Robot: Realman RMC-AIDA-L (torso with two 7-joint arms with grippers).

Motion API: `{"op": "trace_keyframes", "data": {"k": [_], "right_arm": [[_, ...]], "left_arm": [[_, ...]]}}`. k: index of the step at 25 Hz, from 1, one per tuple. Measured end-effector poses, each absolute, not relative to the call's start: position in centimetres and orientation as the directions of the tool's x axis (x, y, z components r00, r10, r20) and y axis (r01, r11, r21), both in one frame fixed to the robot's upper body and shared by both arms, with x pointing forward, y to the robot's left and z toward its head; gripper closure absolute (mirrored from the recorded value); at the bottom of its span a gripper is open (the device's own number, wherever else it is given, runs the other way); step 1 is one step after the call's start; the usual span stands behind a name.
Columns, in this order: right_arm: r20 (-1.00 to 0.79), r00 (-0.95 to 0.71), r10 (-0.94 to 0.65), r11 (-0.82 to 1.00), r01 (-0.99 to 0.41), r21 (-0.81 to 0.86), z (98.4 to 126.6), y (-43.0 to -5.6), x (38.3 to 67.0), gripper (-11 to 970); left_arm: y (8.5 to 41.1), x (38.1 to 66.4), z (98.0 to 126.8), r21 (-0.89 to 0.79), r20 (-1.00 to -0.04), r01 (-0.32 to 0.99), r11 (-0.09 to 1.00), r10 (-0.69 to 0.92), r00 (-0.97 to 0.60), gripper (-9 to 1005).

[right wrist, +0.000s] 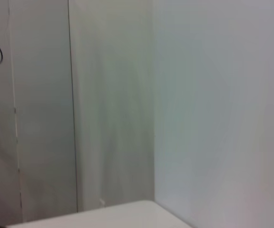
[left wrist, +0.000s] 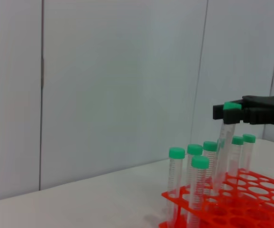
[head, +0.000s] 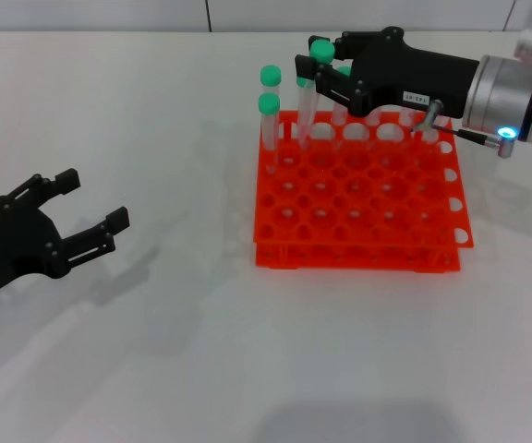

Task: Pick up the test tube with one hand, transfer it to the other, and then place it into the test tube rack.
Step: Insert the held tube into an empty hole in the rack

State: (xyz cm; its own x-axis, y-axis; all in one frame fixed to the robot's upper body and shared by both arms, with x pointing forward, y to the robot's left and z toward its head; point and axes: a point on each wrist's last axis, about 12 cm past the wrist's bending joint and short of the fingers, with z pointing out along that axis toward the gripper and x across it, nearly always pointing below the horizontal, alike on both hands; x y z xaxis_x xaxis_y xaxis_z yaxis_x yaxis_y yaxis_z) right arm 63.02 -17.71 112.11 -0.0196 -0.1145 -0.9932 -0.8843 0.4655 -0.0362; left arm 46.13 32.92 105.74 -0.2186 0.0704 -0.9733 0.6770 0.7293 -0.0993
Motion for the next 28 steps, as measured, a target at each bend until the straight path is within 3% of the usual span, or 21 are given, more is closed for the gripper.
{"op": "trace_keyframes", "data": {"k": [28], "right_arm": [[-0.957, -0.013, -0.288, 0.437, -0.891, -0.119, 111.1, -16.4, 63.7, 697]], "left_arm": [[33.0, 46.9, 105.3, -0.115, -0.974, 0.661, 0.741, 0.046, -0.221, 113]]}}
